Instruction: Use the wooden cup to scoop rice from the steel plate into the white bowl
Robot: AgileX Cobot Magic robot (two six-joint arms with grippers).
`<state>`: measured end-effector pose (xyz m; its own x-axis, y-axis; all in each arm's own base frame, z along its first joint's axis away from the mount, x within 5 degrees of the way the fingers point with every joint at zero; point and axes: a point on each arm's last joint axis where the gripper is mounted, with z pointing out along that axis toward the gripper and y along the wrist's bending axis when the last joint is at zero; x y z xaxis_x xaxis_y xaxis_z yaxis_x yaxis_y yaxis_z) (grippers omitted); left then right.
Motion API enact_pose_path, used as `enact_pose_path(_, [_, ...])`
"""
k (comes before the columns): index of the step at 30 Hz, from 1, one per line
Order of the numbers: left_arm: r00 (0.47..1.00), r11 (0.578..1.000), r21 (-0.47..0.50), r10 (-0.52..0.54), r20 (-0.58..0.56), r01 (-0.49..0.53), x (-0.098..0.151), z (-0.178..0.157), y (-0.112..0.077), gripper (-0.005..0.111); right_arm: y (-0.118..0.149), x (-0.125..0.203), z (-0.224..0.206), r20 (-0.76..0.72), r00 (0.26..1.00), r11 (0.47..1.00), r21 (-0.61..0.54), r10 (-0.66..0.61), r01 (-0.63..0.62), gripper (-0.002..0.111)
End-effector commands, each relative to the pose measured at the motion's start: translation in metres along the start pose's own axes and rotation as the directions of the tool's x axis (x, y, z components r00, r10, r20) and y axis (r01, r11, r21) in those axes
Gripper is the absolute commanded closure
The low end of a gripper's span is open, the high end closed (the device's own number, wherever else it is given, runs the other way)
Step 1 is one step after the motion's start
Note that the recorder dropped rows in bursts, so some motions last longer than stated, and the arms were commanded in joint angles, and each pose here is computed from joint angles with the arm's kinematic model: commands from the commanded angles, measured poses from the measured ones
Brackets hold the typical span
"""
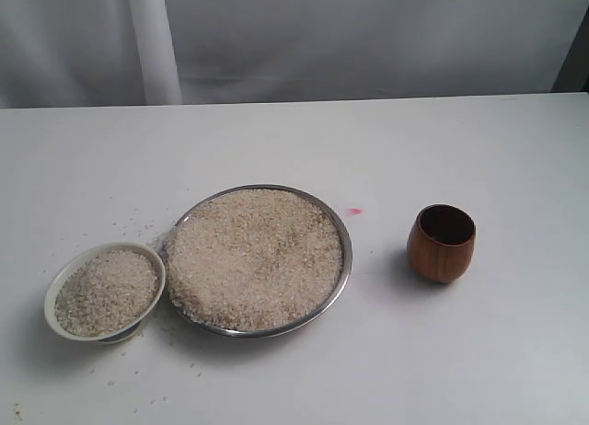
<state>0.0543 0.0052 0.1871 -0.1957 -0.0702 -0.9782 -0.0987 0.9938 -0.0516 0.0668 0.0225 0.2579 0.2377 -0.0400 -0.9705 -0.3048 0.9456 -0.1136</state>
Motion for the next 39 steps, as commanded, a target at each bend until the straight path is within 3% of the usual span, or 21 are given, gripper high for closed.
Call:
enact_pose_path(1, [1.0, 1.0, 0.006, 0.002, 0.006, -0.002, 0.0, 0.0, 0.0, 0.107, 0.001, 0.005, -0.001, -0.046, 0.999, 1.0, -0.012, -0.01, 0.009, 0.108])
enact_pose_path(10, [1.0, 1.0, 0.006, 0.002, 0.006, -0.002, 0.0, 0.0, 0.0, 0.107, 0.003, 0.002, -0.011, 0.005, 0.999, 0.999, -0.027, -0.034, 0.034, 0.108])
enact_pose_path(16, [1.0, 1.0, 0.006, 0.002, 0.006, -0.002, 0.0, 0.0, 0.0, 0.107, -0.002, 0.015, -0.022, -0.112, 0.994, 0.998, 0.056, 0.0, 0.006, 0.108])
enact_pose_path(25, [1.0, 1.0, 0.006, 0.002, 0.006, -0.002, 0.0, 0.0, 0.0, 0.107, 0.003, 0.038, -0.023, -0.106, 0.994, 0.999, 0.042, 0.031, -0.026, 0.108])
enact_pose_path(39, [1.0, 1.0, 0.006, 0.002, 0.006, -0.002, 0.0, 0.0, 0.0, 0.107, 0.0, 0.061, -0.029, -0.356, 0.933, 0.997, 0.073, 0.04, -0.015, 0.108])
